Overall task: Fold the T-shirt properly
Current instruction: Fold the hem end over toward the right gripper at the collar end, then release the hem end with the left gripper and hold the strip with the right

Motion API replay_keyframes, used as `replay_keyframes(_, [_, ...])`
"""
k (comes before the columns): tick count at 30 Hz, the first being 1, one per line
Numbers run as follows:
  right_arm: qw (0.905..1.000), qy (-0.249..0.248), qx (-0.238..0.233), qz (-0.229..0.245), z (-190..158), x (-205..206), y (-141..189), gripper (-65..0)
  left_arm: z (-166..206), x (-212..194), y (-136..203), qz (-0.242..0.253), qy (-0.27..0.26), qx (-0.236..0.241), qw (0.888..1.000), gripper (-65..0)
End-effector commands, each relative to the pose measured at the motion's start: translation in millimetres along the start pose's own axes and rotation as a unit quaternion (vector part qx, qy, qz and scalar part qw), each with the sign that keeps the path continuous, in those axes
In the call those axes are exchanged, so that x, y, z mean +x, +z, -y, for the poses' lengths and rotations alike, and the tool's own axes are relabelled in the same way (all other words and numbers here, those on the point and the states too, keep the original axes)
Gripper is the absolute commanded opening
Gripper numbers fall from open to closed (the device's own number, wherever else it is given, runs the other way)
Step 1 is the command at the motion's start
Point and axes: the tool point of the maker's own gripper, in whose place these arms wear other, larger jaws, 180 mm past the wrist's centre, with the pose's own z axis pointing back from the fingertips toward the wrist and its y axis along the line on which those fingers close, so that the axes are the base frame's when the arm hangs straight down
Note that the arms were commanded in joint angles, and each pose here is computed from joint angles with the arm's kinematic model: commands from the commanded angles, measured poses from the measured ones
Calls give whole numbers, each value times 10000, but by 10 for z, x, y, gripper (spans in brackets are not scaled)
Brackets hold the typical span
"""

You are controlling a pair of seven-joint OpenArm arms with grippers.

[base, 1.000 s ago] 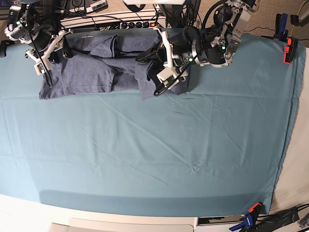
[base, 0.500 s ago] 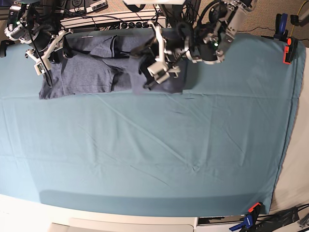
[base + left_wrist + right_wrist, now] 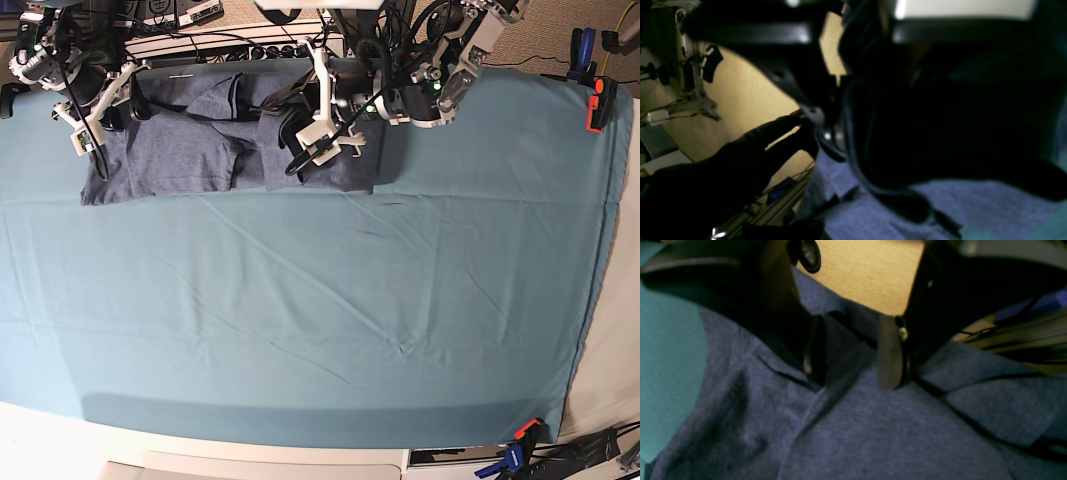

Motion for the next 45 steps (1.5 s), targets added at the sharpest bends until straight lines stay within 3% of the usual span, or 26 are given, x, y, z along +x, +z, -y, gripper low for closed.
replay_keyframes(1, [9998,76,-18,198,22,119,45,-395,46,170,4,328,-57,-97,9994,-500])
replay_keyframes(4, [9998,76,-18,198,22,119,45,-395,40,189,-12,349,-105,-56,9993,-410])
replay_keyframes(12, [9998,76,-18,200,22,120,45,-395,51,332,-73,499,-187,-60,9986,-407])
replay_keyframes(17, [9998,76,-18,198,22,119,45,-395,-129,467,-11,550,-354,144,9978,-413])
replay_keyframes(23, [9998,76,-17,205,22,122,45,-395,-440,480,168,447,-377,573,9966,-580])
replay_keyframes(26, [9994,37,-41,343,44,190,51,-394,-575,404,285,308,-395,767,9958,-588])
replay_keyframes(28, [9983,-55,-217,532,137,279,79,-346,-651,316,368,166,-403,877,9952,-588])
replay_keyframes(30, [9954,-208,-489,800,275,379,146,-297,-700,212,442,1,-418,949,9946,-588])
replay_keyframes(36, [9773,-729,-1425,1386,789,512,563,-284,-784,16,584,-342,-438,1072,9927,-588])
replay_keyframes(39, [9664,-1081,-1844,1431,1015,460,728,-229,-786,16,587,-343,-441,1074,9926,-588])
replay_keyframes(45, [9550,-1777,-1983,1304,1296,196,642,-228,-796,40,587,-318,-466,1081,9925,-588])
